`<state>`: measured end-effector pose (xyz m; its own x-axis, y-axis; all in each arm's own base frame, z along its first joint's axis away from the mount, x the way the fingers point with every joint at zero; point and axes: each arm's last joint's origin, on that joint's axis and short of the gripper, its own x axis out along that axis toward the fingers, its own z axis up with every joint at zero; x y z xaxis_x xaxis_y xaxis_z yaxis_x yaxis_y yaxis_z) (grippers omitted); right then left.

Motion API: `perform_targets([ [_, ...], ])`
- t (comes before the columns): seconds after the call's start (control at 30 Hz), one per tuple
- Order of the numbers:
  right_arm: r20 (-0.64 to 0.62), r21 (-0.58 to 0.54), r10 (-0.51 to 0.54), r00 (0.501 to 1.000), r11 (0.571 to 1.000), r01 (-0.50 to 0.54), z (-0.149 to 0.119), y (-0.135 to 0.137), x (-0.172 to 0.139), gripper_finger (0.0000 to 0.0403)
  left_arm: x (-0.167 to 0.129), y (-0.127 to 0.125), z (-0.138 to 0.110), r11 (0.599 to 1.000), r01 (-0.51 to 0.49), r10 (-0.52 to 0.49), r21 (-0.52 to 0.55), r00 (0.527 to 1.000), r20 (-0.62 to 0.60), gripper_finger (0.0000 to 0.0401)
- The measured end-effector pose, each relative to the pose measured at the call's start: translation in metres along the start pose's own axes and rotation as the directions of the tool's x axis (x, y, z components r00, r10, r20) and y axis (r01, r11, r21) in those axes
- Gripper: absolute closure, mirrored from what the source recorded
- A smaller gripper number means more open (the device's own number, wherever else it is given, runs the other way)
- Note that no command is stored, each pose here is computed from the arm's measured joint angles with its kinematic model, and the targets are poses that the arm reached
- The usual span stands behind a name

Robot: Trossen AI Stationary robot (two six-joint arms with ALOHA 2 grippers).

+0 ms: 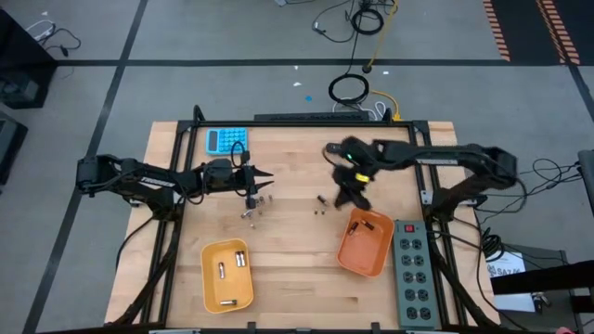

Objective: Sort batteries
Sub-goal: Put the brown battery into the orange bin

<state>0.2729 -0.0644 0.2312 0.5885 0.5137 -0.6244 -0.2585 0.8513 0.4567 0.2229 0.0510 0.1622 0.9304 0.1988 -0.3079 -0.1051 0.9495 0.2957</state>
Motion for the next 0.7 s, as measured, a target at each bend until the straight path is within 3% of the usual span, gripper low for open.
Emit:
perform_targets([
  [0.07, -0.005, 0.083, 0.078, 0.997, 0.994, -0.078, -0.02, 0.009, 0.003, 0.0387, 0.0, 0.0, 0.0, 1.0, 0.0, 0.0, 0.0, 1.0, 0.0, 0.0296],
  [0.2, -0.064, 0.224, 0.119, 0.991, 0.969, -0.101, -0.057, 0.022, 0.02, 0.0387, 0.0, 0.0, 0.0, 1.0, -0.001, 0.001, -0.002, 1.0, 0.002, 0.0296],
  [0.4, -0.18, 0.301, -0.041, 0.983, 0.949, 0.095, -0.073, 0.036, 0.037, 0.0385, 0.0, 0.001, 0.001, 0.999, -0.023, 0.023, -0.027, 1.0, 0.005, 0.0296],
  [0.57, -0.201, 0.321, -0.113, 0.973, 0.931, 0.175, -0.074, 0.042, 0.04, 0.0306, 0.001, 0.004, 0.002, 0.992, -0.096, 0.095, -0.082, 0.995, -0.021, 0.0296],
  [0.7, -0.226, 0.28, -0.178, 0.958, 0.93, 0.239, -0.077, 0.049, 0.039, 0.0252, 0.004, 0.005, 0.007, 0.991, -0.079, 0.075, -0.104, 0.996, -0.043, 0.0296],
])
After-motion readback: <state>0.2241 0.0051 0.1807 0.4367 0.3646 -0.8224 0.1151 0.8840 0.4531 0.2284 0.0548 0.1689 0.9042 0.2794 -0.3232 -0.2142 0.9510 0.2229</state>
